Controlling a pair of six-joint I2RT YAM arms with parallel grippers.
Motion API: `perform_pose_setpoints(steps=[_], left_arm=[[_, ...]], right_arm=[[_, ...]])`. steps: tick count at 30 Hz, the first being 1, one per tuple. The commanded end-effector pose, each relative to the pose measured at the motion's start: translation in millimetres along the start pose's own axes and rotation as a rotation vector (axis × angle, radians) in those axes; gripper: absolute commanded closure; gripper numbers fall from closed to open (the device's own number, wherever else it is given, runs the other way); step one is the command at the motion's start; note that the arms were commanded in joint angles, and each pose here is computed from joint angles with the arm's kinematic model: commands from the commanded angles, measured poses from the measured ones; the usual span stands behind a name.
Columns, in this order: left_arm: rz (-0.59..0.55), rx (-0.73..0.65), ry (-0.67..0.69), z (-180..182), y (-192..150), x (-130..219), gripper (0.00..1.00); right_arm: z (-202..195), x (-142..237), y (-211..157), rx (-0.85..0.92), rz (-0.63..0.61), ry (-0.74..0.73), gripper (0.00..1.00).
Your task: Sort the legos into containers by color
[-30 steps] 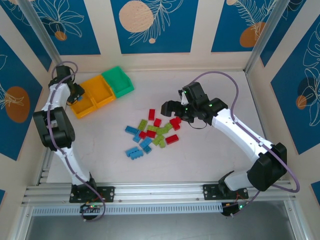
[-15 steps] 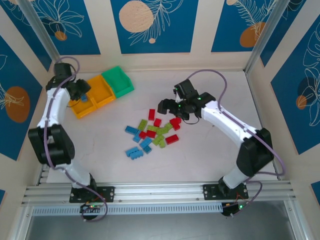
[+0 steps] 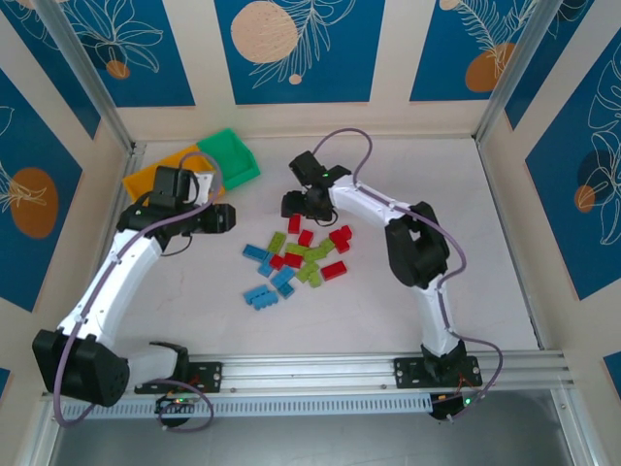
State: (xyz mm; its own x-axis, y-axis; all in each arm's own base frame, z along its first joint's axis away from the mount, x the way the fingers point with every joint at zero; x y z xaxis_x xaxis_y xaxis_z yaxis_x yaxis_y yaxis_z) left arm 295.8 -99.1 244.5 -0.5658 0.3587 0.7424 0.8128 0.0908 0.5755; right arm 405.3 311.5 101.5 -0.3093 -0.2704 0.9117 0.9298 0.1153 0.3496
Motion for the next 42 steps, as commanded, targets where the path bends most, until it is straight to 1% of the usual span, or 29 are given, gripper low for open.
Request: perform_pose_setpoints(steps=[1, 3, 5, 7, 9, 11, 14, 17, 20, 23, 25, 28, 30, 34, 37, 39, 42], left_arm=[[-0.024, -0.096, 0.031, 4.4, -4.1, 10.0, 0.41], [-0.041, -0.110, 0.048, 7.2, -3.7, 10.7, 0.37], [-0.055, -0.121, 0.073, 10.9, -2.8, 10.4, 0.33], [-0.074, -0.123, 0.118, 17.9, -0.4, 9.7, 0.25], [-0.095, -0.115, 0.168, 25.8, 1.3, 7.9, 0.17], [-0.124, -0.097, 0.214, 33.6, 4.1, 6.1, 0.12], [-0.159, -0.077, 0.251, 40.0, 8.1, 3.9, 0.07], [-0.186, -0.049, 0.286, 46.2, 12.4, 4.1, 0.04], [-0.196, 0.019, 0.346, 56.3, 16.3, 7.3, 0.03], [-0.206, 0.108, 0.388, 65.4, 18.7, 11.9, 0.03], [-0.221, 0.169, 0.375, 66.6, 18.6, 13.6, 0.04], [-0.231, 0.223, 0.334, 63.2, 16.6, 13.1, 0.03], [-0.227, 0.238, 0.306, 60.0, 14.2, 11.4, 0.03], [-0.206, 0.250, 0.293, 59.6, 9.1, 7.7, 0.03], [-0.193, 0.246, 0.295, 60.0, 7.0, 6.1, 0.03], [-0.187, 0.247, 0.298, 60.7, 5.3, 5.0, 0.03], [-0.171, 0.256, 0.289, 61.4, 1.1, -0.1, 0.03]], right_arm=[[3.6, -14.7, 3.8, 0.067, -0.003, -0.065, 0.19], [8.5, -24.4, 4.5, 0.099, 0.003, -0.070, 0.23], [10.2, -34.0, 1.4, 0.120, 0.019, -0.084, 0.31], [8.6, -39.4, -2.5, 0.124, 0.036, -0.103, 0.40], [7.1, -40.7, -4.6, 0.118, 0.039, -0.110, 0.48], [8.7, -37.2, -2.9, 0.116, 0.032, -0.102, 0.58], [17.0, -13.5, 12.0, 0.117, -0.030, -0.063, 0.70], [35.3, 24.2, 35.3, 0.143, -0.157, 0.044, 0.76], [60.4, 53.9, 61.9, 0.205, -0.321, 0.178, 0.76], [84.5, 62.5, 85.2, 0.319, -0.446, 0.279, 0.76], [93.6, 58.3, 105.7, 0.340, -0.524, 0.307, 0.76], [105.8, 38.2, 132.3, 0.363, -0.601, 0.346, 0.76], [115.1, 26.1, 147.7, 0.391, -0.662, 0.359, 0.76], [129.9, 9.1, 178.7, 0.432, -0.815, 0.381, 0.76], [139.9, -1.6, 193.3, 0.485, -0.939, 0.394, 0.76], [147.9, -1.6, 200.1, 0.536, -1.034, 0.402, 0.76], [155.5, -9.1, 201.8, 0.599, -1.144, 0.385, 0.76]])
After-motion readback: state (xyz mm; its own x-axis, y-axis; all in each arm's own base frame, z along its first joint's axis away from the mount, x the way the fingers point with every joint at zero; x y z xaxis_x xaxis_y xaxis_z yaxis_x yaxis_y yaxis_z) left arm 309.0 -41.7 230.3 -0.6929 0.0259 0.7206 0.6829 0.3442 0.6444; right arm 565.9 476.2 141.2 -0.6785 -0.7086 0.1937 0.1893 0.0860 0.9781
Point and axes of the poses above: each hand's point on the last joint's axis, 136 mm out from that joint toward the fingers, its own x axis back along the fingers, its own z axis along the line the jaws close on, y = z × x, the point moved 3 cm from there along x, back along the fingers, and after that the axes turned 7 degrees about x, right-handed, at the moved point
